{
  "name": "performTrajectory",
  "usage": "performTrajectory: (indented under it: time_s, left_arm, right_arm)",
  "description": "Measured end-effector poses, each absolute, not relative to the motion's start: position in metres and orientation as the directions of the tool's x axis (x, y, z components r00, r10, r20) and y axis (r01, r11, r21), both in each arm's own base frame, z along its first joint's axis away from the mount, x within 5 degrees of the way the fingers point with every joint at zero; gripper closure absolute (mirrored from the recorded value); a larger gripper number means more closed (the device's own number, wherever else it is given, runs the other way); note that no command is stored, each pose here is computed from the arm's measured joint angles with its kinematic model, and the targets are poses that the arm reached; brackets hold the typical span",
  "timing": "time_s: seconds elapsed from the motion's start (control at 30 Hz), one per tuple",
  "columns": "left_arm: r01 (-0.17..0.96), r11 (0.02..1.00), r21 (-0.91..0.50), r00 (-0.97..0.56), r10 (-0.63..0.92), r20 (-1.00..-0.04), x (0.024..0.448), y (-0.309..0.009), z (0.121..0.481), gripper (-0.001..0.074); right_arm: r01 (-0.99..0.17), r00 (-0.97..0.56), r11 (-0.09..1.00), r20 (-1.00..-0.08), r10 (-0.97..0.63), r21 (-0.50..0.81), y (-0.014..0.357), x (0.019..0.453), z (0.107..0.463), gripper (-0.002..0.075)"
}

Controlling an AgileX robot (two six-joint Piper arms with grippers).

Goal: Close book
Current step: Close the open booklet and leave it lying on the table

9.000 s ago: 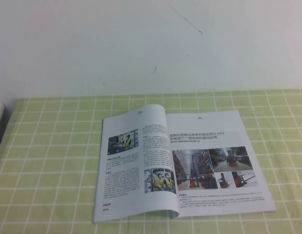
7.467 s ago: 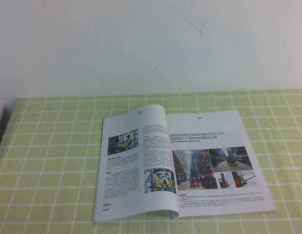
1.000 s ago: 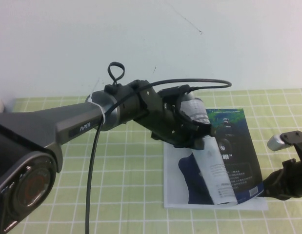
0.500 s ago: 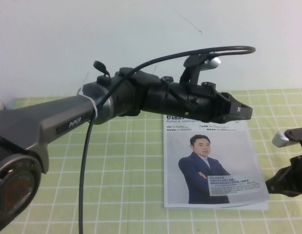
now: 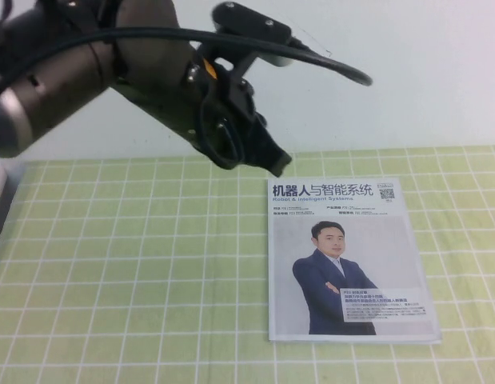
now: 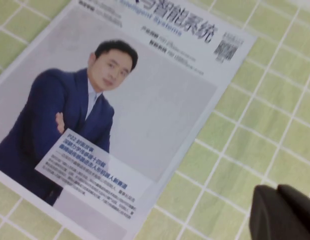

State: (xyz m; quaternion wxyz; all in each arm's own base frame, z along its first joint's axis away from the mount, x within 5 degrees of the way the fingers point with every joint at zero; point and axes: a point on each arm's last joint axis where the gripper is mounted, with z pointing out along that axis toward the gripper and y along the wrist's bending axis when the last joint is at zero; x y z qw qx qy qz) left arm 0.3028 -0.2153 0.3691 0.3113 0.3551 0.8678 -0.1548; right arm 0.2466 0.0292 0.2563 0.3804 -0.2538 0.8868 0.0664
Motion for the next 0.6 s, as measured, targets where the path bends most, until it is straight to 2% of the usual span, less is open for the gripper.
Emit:
performTrajectory:
  time_s: [0.17,0.33,0.47,0.6]
  left_arm:
    - [0.528,0.845,0.09,-0.618,0.454,-0.642,0.284,-0.175,0.403,0.0739]
    - [0.392,0.909,0.144,-0.617,0.376,-0.692,0.258,-0.143,0.425,0.0739]
    - [0.315,0.941,0.122,-0.573,0.291,-0.766,0.233,-0.122,0.423,0.0739]
    - [0.317,0.946,0.073,-0.49,0.229,-0.841,0.201,-0.103,0.407,0.0739]
  right_arm:
    - [-0.502,-0.465,0.847,-0.772,-0.433,-0.172,0.029,0.212,0.298,0.0727]
    - [-0.495,-0.382,0.835,-0.802,-0.459,-0.241,0.028,0.169,0.327,0.0727]
    - [-0.472,-0.403,0.841,-0.783,-0.473,-0.266,0.024,0.138,0.334,0.0727]
    - [-0.43,-0.437,0.857,-0.766,-0.472,-0.283,0.019,0.108,0.336,0.0727]
